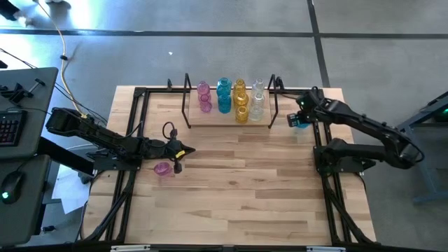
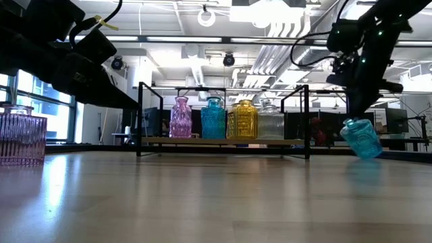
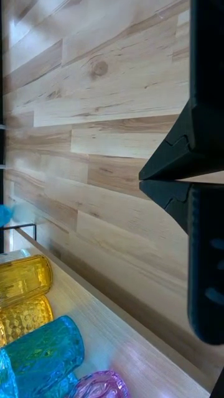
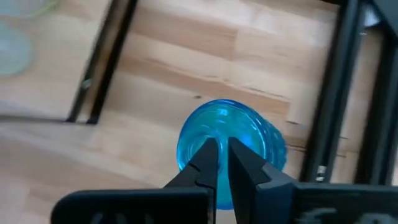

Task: Sort vases onto shelf
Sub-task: Put the blue vase on the shelf aligned with the other blue vase

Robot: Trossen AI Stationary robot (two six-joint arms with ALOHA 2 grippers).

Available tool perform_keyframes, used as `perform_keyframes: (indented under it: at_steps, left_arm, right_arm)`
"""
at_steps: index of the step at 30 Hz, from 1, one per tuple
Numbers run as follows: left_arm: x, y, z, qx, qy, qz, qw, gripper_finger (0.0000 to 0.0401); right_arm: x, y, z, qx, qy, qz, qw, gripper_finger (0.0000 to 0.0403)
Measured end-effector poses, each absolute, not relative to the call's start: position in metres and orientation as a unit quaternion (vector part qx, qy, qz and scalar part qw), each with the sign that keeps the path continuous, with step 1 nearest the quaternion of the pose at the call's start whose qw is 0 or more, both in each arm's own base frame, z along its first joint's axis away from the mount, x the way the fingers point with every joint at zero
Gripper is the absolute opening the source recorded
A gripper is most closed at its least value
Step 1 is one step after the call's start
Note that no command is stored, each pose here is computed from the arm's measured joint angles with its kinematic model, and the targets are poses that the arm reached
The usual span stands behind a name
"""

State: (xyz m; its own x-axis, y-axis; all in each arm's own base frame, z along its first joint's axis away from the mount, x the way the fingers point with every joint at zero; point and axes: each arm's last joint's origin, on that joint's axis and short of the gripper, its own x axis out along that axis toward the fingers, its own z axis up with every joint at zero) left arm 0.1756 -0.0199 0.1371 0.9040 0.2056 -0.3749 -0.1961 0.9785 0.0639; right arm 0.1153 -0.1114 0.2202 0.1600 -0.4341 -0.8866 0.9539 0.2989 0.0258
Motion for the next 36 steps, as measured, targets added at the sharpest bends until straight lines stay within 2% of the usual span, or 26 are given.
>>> perform_keyframes:
  at_steps: [12,19,25,31,36]
  left_arm:
    - [0.176,-0.02,0.137,0.007,0.194,0.096,0.976,0.0]
    - [0.176,-0.021,0.137,0.006,0.194,0.093,0.977,0.0]
    - [0.176,-0.021,0.137,0.006,0.193,0.093,0.977,0.0]
    - [0.176,-0.021,0.137,0.006,0.193,0.093,0.977,0.0]
    - [0.176,-0.021,0.137,0.002,0.192,0.093,0.977,0.0]
  right_arm:
    - [0.135,-0.068,0.227,0.315,0.416,-0.407,0.749,0.0004]
    - [0.146,-0.043,0.227,0.332,0.425,-0.355,0.764,0.0004]
    - [0.157,-0.026,0.231,0.352,0.399,-0.305,0.79,0.0004]
    - [0.173,-0.007,0.24,0.328,0.351,-0.238,0.844,0.0004]
    - [0.18,0.004,0.237,0.297,0.351,-0.234,0.856,0.0004]
